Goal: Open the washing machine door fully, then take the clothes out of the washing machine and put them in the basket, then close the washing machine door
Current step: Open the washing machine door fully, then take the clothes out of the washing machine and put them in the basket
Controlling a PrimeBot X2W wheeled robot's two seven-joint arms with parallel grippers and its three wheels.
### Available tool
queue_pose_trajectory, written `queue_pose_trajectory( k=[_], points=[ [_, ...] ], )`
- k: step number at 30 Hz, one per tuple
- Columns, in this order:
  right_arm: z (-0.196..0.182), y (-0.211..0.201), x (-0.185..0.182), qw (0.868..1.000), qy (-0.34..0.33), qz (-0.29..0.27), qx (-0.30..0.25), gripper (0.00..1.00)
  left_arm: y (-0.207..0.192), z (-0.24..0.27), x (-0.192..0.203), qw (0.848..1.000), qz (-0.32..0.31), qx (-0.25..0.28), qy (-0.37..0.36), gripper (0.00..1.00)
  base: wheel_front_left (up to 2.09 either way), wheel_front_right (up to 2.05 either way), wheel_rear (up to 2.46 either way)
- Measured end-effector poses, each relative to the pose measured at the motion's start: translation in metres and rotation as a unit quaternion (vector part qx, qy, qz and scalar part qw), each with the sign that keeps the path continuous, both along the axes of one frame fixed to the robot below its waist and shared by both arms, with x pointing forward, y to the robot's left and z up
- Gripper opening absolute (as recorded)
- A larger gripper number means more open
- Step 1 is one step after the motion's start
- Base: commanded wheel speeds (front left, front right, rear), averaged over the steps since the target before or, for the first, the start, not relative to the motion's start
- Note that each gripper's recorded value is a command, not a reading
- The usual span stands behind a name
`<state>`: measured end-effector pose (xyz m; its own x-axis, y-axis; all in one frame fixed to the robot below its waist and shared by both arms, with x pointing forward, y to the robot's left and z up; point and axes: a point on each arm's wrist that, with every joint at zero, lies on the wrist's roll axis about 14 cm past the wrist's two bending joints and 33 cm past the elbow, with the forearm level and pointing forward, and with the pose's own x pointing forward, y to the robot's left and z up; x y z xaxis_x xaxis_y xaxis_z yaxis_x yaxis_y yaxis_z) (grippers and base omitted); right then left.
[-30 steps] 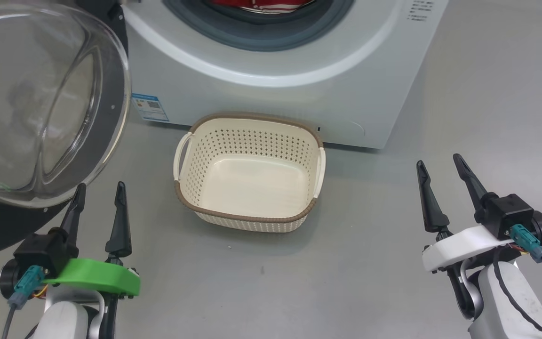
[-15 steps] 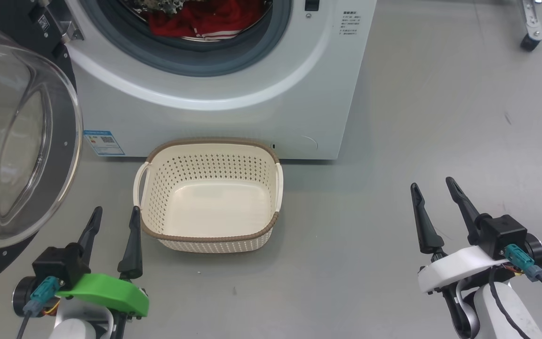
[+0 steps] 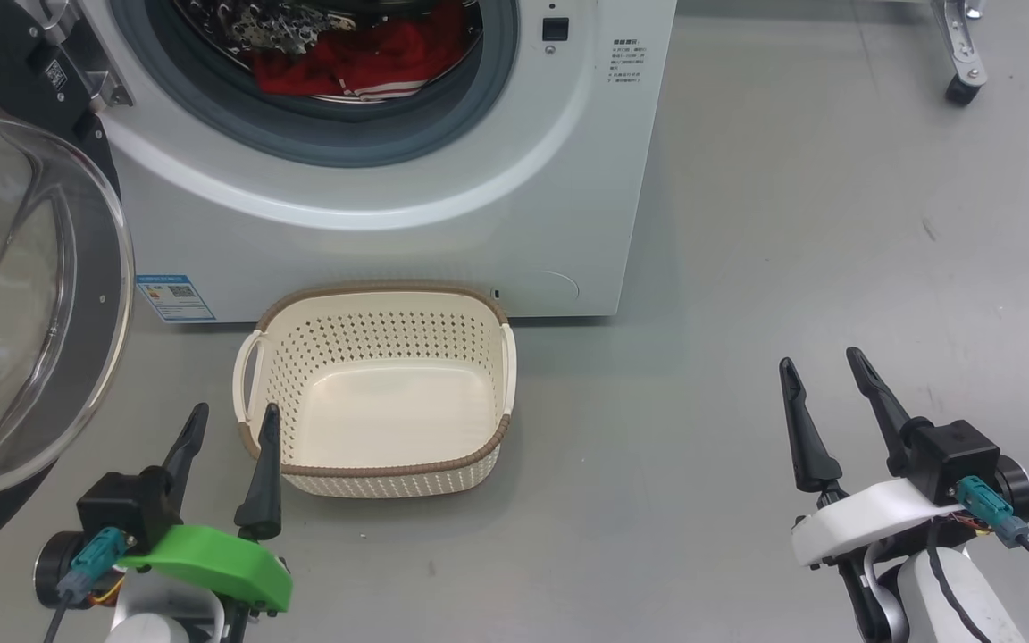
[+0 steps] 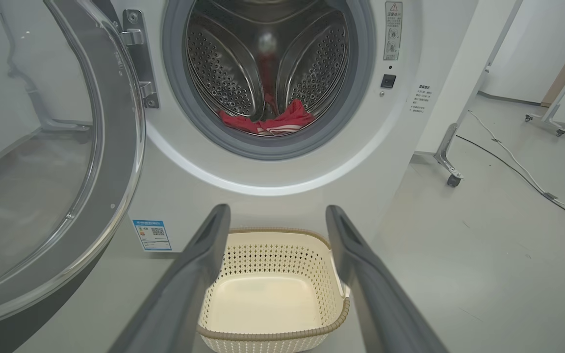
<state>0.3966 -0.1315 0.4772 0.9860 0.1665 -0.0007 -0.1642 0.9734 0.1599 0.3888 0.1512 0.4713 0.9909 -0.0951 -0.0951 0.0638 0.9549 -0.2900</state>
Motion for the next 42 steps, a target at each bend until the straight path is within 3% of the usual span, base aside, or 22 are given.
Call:
queue_pose_trajectory(
  k=[42],
  points=[
    [0.005, -0.004, -0.004, 1.0, -0.006, -0.013, 0.006, 1.0, -0.011, 0.012, 0.004, 1.0, -0.015, 0.021, -0.016, 1.0, 0.14, -0.14, 0.0]
  ],
)
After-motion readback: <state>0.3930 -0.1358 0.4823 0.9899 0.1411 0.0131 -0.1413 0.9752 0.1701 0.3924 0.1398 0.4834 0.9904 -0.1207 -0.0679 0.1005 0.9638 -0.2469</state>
